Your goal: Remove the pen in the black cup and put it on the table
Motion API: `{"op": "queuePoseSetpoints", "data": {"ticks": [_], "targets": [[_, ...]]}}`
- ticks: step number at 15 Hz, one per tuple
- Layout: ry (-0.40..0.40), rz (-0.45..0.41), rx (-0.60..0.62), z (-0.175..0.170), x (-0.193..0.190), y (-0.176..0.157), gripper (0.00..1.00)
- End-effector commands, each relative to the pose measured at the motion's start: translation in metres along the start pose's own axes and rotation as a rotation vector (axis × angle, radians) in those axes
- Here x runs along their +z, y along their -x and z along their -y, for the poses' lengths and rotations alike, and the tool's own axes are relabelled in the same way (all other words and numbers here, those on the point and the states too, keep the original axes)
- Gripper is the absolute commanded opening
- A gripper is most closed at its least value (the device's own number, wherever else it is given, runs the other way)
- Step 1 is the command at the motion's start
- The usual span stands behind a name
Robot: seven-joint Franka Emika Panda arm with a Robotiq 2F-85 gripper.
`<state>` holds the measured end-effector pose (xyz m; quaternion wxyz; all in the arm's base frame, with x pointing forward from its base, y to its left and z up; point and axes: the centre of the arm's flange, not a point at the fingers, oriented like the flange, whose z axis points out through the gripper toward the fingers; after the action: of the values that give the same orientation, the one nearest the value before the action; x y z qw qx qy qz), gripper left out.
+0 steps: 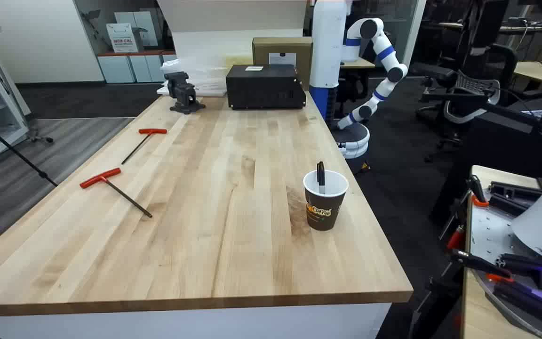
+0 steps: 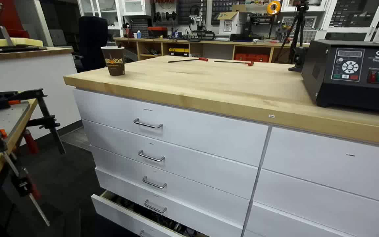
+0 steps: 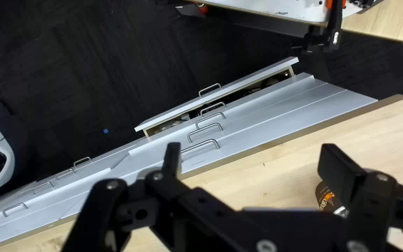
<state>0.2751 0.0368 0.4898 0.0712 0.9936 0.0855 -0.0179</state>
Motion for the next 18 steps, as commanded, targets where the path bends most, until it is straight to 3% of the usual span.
{"op": "queuePoseSetpoints", "data": {"ticks": [1,14,18], "targets": [[0.000,0.000,0.000,0.000,0.000,0.000,1.00],[0.000,0.000,0.000,0.000,0.000,0.000,1.00],[-0.023,-0.010,0.000,0.014,0.014,-0.013,1.00]]}}
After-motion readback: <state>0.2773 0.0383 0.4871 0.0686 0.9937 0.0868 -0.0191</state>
